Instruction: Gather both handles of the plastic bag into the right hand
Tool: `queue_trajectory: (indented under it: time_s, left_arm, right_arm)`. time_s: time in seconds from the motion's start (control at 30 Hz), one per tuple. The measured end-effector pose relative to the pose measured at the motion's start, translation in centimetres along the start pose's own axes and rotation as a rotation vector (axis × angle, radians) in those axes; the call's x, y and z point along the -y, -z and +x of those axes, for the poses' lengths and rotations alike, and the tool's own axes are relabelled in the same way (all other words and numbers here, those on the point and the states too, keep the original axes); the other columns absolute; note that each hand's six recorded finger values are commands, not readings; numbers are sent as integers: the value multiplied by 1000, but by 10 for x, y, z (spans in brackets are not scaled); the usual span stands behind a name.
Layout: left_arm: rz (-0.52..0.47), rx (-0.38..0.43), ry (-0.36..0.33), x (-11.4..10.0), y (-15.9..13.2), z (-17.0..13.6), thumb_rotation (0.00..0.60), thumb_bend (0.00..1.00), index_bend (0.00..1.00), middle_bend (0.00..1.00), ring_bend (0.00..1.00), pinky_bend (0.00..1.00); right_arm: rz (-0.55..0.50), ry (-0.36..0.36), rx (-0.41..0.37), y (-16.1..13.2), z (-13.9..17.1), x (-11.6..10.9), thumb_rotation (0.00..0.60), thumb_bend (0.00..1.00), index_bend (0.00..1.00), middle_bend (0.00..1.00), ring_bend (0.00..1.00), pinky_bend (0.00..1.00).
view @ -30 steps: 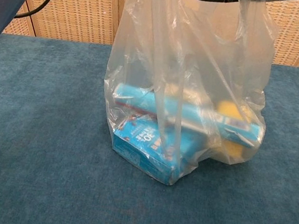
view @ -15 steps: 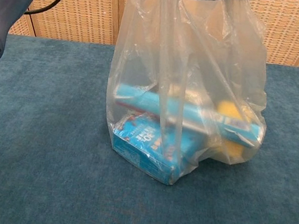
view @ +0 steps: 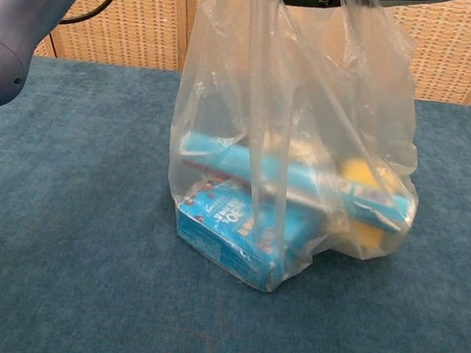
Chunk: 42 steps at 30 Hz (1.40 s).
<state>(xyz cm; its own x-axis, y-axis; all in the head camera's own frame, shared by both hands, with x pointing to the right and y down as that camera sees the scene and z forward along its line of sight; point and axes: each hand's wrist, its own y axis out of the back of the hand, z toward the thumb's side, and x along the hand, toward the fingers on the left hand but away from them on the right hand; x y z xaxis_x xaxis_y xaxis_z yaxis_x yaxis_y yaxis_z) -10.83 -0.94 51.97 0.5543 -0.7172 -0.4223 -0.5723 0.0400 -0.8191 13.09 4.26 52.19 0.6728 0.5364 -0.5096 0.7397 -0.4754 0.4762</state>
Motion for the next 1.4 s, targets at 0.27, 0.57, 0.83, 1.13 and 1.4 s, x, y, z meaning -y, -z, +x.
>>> queue_trajectory:
  time_s: [0.27,0.57,0.83,1.13,1.4]
  left_arm:
    - [2,5,4,6,-4,5,600,413,0,0,42,109]
    - [-21,-2,1,9,-10,14,600,412,0,0,42,109]
    - [-16,-5,13,13,-12,20,600,412,0,0,42,109]
    - [-12,0,26,20,-15,24,600,413,0,0,42,109]
    - [-14,-4,22,20,-15,28,600,413,0,0,42,109]
  right_arm:
    - [-34,-29,-4,-2,-1,7,600,262,333,362,170,182]
    - [-47,-35,11,5,-1,6,600,265,332,361,170,183]
    - [-58,-48,13,7,-1,10,600,263,332,361,170,182]
    - [-80,-72,20,5,-1,17,600,269,327,362,170,182]
    - [-89,-80,12,2,-4,19,600,279,314,358,172,182]
